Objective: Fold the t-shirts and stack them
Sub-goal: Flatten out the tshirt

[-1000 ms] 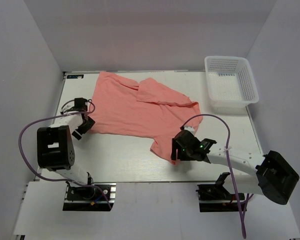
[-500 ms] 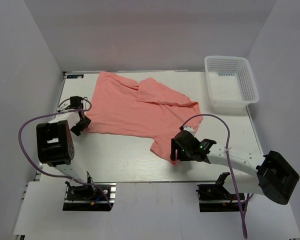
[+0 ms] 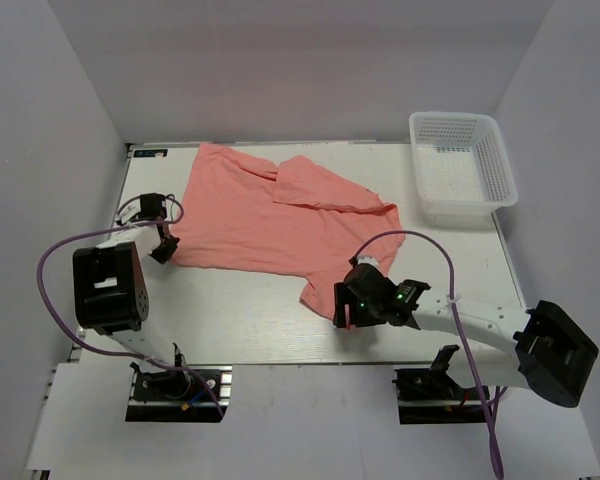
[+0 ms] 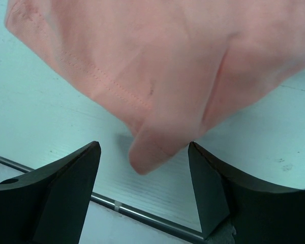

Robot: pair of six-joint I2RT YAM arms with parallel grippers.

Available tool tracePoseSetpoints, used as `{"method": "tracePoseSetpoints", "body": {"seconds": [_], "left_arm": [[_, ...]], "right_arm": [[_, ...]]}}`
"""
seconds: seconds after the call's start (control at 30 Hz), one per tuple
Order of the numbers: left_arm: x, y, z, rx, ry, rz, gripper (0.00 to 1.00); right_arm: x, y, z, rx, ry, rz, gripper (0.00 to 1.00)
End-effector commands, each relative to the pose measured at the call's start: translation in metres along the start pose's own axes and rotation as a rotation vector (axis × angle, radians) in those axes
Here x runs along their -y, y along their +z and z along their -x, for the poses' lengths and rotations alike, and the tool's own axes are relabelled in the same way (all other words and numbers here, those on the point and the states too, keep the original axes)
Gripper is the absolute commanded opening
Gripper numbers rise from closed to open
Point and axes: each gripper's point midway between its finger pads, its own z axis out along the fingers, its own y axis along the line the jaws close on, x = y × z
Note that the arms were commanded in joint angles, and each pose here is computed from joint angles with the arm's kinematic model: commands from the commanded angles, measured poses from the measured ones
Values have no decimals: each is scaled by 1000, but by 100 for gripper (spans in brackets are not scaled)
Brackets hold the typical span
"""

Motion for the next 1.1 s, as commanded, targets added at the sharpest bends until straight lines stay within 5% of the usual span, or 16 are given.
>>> {"method": "tracePoseSetpoints", "body": {"seconds": [0.0, 0.07, 0.17, 0.27, 0.3, 0.33, 0.57, 0.73, 1.07], "left_arm": [[-15, -4, -12, -27, 6, 19, 0], [-13, -11, -7, -4, 5, -5, 0], [-13, -16, -6, 11, 14, -32, 0], [-8, -24, -3, 19, 39, -75, 0], [-8, -26, -1, 26, 53, -81, 0], [0, -36, 7, 55, 67, -114, 0], [31, -129, 65, 237, 25, -347, 0], [58, -266, 124, 441, -77, -699, 0], [17, -517, 228, 855, -140, -905, 0]], "right_arm": [[-12, -1, 5, 6, 9, 7, 75], [-6, 4, 1, -2, 52, -29, 72], [7, 13, 4, 26, 125, -115, 54], [18, 17, 11, 73, 173, -195, 23], [15, 15, 17, 94, 183, -190, 5], [15, 13, 24, 125, 185, -193, 0], [-11, -92, 151, 615, 166, -134, 0], [-31, -221, 235, 983, 138, -78, 0], [-44, -478, 287, 1452, 56, 147, 0]]}}
